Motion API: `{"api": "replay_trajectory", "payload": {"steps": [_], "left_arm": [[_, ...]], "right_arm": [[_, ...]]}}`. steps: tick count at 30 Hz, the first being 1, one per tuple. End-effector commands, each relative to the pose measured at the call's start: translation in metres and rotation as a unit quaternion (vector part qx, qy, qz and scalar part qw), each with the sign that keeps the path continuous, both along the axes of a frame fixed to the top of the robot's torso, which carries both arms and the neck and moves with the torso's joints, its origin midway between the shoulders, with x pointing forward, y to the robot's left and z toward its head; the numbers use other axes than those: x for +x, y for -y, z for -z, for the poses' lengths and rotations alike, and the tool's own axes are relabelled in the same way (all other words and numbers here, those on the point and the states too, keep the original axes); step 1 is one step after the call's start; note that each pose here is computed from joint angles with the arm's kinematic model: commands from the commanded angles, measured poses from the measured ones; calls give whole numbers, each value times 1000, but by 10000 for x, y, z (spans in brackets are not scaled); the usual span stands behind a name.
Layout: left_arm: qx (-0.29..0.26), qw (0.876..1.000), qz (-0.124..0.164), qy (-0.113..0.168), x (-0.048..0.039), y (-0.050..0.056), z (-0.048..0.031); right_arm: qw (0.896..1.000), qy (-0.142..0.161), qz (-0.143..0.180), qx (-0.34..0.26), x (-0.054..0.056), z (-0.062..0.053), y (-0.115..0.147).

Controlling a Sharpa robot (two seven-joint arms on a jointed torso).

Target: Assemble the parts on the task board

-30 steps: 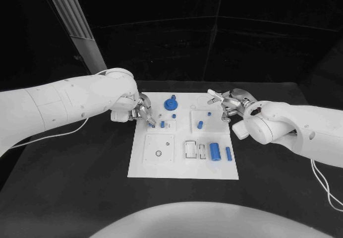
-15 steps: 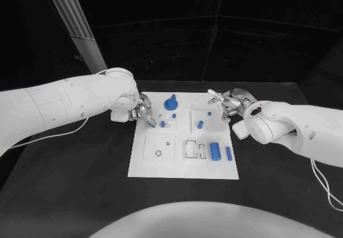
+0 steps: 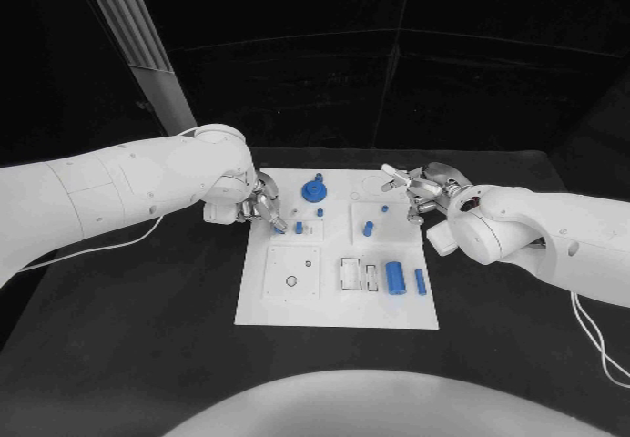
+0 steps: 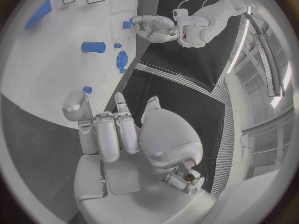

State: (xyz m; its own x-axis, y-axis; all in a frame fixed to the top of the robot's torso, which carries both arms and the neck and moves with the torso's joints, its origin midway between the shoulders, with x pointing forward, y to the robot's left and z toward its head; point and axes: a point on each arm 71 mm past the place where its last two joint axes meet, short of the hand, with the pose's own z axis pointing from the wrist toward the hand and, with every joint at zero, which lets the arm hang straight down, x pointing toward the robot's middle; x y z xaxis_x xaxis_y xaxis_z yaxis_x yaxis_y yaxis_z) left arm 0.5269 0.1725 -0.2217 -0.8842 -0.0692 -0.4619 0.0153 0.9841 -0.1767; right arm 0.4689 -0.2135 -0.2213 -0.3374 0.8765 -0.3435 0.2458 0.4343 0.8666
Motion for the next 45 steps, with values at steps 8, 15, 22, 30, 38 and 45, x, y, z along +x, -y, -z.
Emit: {"api": "replay_trajectory", "payload": {"steps": [8, 15, 22, 30, 38, 45], "left_arm": [[7, 1000, 9, -19, -37, 5, 44], [9, 1000, 4, -16, -26, 4, 43], [11, 1000, 0, -12, -19, 7, 41], [3, 1000, -2, -6, -10, 16, 36], [-13, 1000, -4, 6, 2, 35, 24], [-12, 1000, -4, 5, 1, 38, 25]], "right_arm": [[1000, 2, -5, 0, -1, -11, -13], [1000, 2, -6, 1, -2, -12, -17], [1000, 2, -6, 1, -4, -12, -14], [1000, 2, -6, 0, -3, -12, -13], [1000, 2, -6, 0, -2, -11, -13], [1000, 2, -7, 0, -1, -11, -15]]}}
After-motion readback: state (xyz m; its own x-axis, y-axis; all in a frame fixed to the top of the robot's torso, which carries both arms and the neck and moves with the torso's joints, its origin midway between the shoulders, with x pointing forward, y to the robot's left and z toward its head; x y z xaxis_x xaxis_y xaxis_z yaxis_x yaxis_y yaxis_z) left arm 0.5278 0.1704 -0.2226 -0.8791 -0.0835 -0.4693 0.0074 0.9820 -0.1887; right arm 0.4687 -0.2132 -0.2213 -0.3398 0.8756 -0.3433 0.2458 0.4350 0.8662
